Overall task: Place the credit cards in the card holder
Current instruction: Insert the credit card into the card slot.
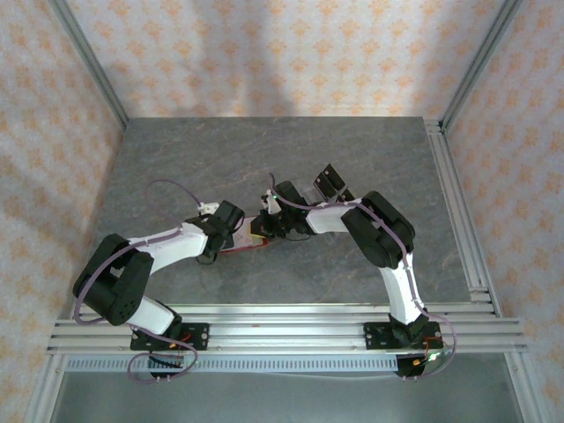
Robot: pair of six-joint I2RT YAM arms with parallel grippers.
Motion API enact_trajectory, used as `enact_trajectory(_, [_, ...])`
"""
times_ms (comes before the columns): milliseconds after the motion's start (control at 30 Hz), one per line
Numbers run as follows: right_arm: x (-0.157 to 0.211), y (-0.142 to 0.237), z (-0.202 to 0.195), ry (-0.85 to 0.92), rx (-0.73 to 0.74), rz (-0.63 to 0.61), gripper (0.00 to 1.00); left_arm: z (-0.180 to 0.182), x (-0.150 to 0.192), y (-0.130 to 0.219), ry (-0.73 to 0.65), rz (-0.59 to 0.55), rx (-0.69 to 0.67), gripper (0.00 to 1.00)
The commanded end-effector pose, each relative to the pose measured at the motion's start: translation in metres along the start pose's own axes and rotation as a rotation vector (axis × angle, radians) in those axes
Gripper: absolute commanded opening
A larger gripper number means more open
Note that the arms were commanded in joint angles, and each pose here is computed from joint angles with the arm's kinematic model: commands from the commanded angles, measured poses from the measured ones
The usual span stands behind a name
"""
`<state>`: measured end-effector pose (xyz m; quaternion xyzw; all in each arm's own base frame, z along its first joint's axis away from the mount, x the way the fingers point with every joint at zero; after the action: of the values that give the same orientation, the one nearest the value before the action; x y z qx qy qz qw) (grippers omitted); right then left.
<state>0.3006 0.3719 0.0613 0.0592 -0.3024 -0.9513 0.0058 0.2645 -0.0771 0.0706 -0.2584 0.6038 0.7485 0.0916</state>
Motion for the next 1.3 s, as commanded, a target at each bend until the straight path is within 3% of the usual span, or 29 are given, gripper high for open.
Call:
enact_trajectory(0, [0.017,-0.003,-0.014,-0.024,0.064,0.055,0.00,0.010,0.012,-0.006,-0.016,0.038,-0.054,0.63])
enact_trajectory(467, [0.013,-0.015,-0.005,-0.008,0.080,0.123,0.00,0.007,0.010,-0.005,-0.008,0.036,-0.036,0.63])
enact_trajectory(833, [0.016,-0.016,-0.013,-0.019,0.128,0.149,0.00,0.028,-0.013,0.018,0.126,-0.039,-0.043,0.64])
enact_trajectory(1033, [0.013,-0.011,-0.006,-0.008,0.137,0.137,0.13,0.036,-0.004,0.009,0.146,-0.008,-0.057,0.64])
enact_trajectory(1267, [0.010,0.000,0.002,0.024,0.189,0.132,0.39,0.042,0.008,0.003,0.166,0.012,-0.076,0.64])
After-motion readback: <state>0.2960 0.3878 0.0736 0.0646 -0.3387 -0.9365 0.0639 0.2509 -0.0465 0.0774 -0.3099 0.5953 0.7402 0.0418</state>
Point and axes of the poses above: each hand's point on the last joint's axis, 136 mm out from that joint toward the fingers, its own y axis back along the fingers, its own z axis along the line the jaws close on, x = y × z, the point moved 5 cm from there along y, back along the fingers, and after that the axes turned 3 degrees about -y, right-handed, at the moved point
